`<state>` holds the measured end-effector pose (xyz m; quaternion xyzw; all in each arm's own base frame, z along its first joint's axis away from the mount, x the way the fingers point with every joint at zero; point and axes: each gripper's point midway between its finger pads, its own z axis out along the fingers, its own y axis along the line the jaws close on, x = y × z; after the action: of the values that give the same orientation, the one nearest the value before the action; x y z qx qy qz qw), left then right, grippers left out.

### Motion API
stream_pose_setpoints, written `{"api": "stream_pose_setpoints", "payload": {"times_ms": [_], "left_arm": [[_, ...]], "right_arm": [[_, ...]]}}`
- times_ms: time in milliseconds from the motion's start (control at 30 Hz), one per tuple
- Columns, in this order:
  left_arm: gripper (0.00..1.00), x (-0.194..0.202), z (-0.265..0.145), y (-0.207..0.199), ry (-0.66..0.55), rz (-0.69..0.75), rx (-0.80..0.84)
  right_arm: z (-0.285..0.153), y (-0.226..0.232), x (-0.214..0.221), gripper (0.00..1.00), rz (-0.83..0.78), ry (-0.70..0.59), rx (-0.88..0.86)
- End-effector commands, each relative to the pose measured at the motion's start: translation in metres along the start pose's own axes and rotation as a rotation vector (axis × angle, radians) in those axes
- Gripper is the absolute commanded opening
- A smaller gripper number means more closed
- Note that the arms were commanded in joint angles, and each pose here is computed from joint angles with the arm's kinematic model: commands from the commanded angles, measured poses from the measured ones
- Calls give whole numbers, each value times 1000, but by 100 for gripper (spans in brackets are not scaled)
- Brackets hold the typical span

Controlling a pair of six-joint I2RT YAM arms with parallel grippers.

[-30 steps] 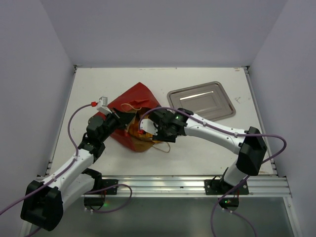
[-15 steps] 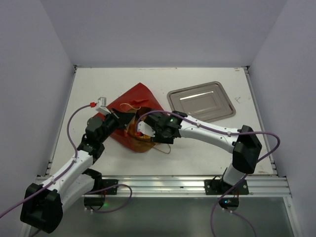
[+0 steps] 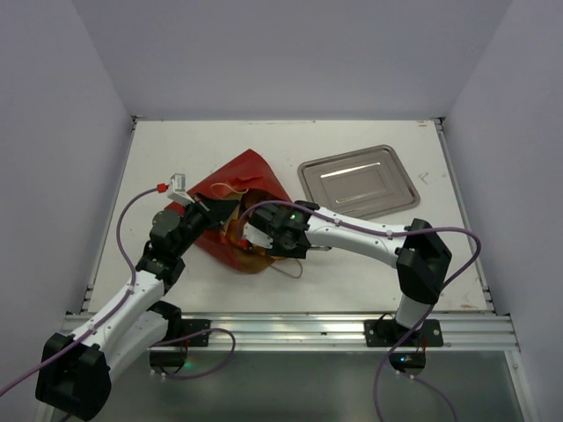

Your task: Take the fake bread out of the paper bag

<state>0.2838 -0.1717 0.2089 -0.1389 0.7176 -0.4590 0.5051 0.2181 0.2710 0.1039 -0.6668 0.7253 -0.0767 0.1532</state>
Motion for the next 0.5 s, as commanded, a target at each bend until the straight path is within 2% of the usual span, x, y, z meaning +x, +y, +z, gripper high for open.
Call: {"api": "stream_pose_setpoints", "payload": {"times_ms": [0,67,100,200,467], "left_arm": [[0,-10,-2,-18,-38,-12,61],[0,-8,-2,-15,-34,-9,53],[0,-8,-2,-14,-34,-7,47],[0,-6,-1,-7,-31,10,25],[0,2,0,12,-14,39,-36]], "right_arm": [[-3,1,-12,27,4,-15,-10],[-3,1,-12,18,3,-14,-12],[-4,2,-11,9,3,-16,-16],[-10,1,-10,0,0,-27,-9],[-50,-17,-8,0,5,-133,36]]}}
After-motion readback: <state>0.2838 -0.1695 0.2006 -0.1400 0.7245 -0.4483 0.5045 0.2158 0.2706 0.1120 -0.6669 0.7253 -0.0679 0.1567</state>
